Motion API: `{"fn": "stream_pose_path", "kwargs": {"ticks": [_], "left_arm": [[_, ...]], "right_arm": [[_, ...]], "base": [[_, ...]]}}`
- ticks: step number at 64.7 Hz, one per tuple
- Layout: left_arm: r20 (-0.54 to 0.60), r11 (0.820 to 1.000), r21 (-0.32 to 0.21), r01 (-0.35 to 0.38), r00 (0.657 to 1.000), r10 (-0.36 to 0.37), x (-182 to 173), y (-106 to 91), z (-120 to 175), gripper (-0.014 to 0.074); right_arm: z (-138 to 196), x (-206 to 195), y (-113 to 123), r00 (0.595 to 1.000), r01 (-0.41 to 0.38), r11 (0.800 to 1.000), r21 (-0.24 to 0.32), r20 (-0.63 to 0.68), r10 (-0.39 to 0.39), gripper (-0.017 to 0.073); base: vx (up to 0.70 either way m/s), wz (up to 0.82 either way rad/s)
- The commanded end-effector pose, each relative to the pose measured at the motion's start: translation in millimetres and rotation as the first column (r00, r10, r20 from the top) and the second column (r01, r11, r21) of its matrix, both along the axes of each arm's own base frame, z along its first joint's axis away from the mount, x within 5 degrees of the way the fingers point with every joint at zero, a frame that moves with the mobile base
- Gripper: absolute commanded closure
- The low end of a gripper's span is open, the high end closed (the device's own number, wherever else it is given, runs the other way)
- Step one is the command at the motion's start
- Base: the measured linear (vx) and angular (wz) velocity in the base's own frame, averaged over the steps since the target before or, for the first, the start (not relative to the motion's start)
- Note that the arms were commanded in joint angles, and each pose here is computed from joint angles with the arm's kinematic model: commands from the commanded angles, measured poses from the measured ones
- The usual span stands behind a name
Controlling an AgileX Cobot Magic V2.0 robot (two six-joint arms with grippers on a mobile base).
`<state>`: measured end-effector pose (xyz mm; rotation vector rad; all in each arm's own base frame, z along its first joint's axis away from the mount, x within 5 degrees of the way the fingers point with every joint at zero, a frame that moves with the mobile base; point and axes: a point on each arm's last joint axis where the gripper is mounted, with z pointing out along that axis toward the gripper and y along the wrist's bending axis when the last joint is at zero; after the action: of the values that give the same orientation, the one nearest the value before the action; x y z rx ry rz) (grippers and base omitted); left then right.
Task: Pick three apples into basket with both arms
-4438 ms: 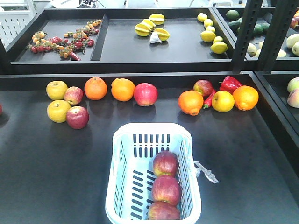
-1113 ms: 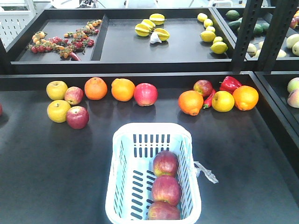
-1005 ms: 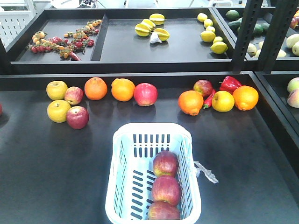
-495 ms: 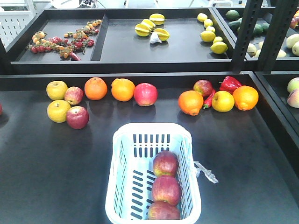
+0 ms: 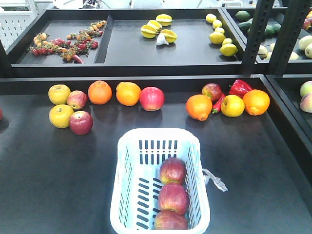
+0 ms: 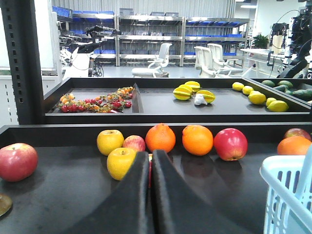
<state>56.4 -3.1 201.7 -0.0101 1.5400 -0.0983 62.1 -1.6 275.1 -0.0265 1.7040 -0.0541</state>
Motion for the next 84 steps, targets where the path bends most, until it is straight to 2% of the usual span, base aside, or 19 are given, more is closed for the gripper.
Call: {"fn": "stream_pose_path", "kwargs": {"ticks": [1,8,15,22,84], "left_arm": [[0.068,1.0,-0.019,0.001,0.998,0.0,-0.6,0.1,-0.1,0.06],[0.068,1.0,-0.019,0.001,0.998,0.0,-0.6,0.1,-0.1,0.06],[0.068,1.0,-0.019,0.001,0.998,0.0,-0.6,0.1,-0.1,0.06],[0.068,1.0,-0.019,0.001,0.998,0.0,-0.6,0.1,-0.1,0.06],[0.067,1.0,-0.019,0.001,0.998,0.0,-0.5,0.1,-0.1,0.06]], "right_arm": [[-4.2,0.3,0.6,0.987,-0.007,1.0,0.006,0.163,0.006,0.0568],[-31.5,-1.7,1.0,0.977,-0.013,0.999,0.033,0.215,0.006,0.0568],[-52.5,-4.8,1.3,0.961,-0.019,0.999,0.036,0.276,0.009,0.0568],[-69.0,-6.4,1.3,0.963,-0.019,0.999,0.036,0.268,0.008,0.0568],[-70.3,-6.1,1.2,0.968,-0.018,0.999,0.043,0.252,0.006,0.0568]], "base": [[0.0,0.0],[0.0,0.0],[0.0,0.0],[0.0,0.0],[0.0,0.0]]}}
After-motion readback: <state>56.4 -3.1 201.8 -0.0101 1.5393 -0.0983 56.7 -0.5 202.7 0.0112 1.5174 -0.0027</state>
